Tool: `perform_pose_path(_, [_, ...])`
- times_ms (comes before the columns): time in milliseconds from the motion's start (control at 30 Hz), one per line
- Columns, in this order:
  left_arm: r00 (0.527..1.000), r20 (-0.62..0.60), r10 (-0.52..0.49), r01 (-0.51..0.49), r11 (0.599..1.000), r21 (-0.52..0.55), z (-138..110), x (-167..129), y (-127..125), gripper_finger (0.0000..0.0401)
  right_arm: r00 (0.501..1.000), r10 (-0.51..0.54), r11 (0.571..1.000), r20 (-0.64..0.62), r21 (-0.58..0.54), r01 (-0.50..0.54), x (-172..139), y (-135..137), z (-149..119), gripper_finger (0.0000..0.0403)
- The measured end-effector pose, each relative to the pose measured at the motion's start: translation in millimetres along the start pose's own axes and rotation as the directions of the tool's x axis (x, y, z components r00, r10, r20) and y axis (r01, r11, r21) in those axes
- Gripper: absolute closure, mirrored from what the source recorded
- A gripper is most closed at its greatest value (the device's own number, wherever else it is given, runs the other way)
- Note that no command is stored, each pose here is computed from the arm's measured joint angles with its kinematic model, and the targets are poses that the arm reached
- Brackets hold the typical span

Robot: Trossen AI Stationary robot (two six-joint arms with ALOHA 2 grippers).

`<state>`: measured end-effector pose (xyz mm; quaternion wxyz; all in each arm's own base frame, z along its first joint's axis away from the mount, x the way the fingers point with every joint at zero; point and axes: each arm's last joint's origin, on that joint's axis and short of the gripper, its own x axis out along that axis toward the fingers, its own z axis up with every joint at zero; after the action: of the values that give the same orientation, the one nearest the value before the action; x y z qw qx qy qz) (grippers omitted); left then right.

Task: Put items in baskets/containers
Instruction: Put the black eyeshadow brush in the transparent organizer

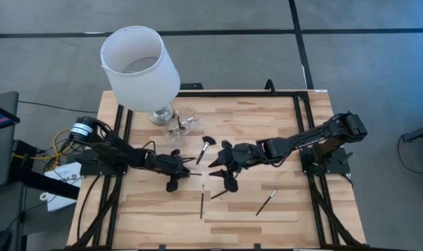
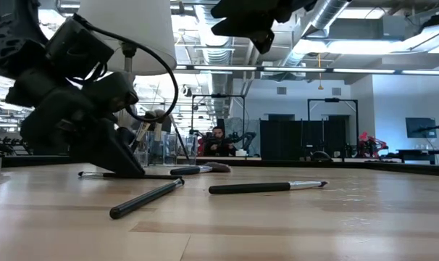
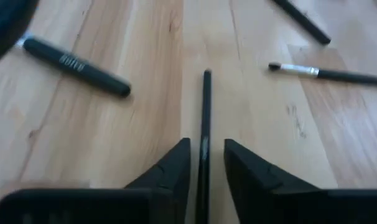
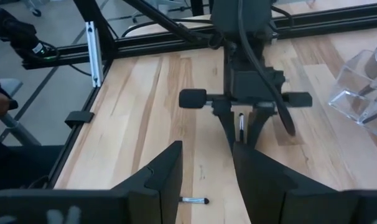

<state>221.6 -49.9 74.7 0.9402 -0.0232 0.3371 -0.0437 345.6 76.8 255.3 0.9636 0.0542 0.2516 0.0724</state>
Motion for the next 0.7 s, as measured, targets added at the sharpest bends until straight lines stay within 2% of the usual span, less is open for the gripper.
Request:
perform_pose_path(200, [0.995, 0.093, 0.032, -0.034, 0.999, 0.018, -8, 15, -6, 0.0282, 1.0, 0.002, 1.0, 0.0, -0.001, -0.002, 0, 1, 0, 0.027])
perform_pose_path(467, [0.993, 0.107, 0.054, -0.051, 0.998, -0.025, -17, 14, -4, 0.0301, 1.0, -0.019, 0.996, 0.009, -0.089, 0.02, 0, -8, 2, 0.027])
perform_pose_path(567, [0.992, 0.106, 0.069, -0.064, 0.997, -0.05, -23, 9, -2, 0.0326, 0.999, -0.026, 0.993, 0.032, -0.117, 0.029, 0, -11, 5, 0.027])
perform_pose_path(700, [0.991, 0.113, 0.071, -0.064, 0.996, -0.063, -23, 8, -2, 0.0386, 0.997, -0.034, 0.988, 0.066, -0.146, 0.044, 0, -16, 8, 0.0268])
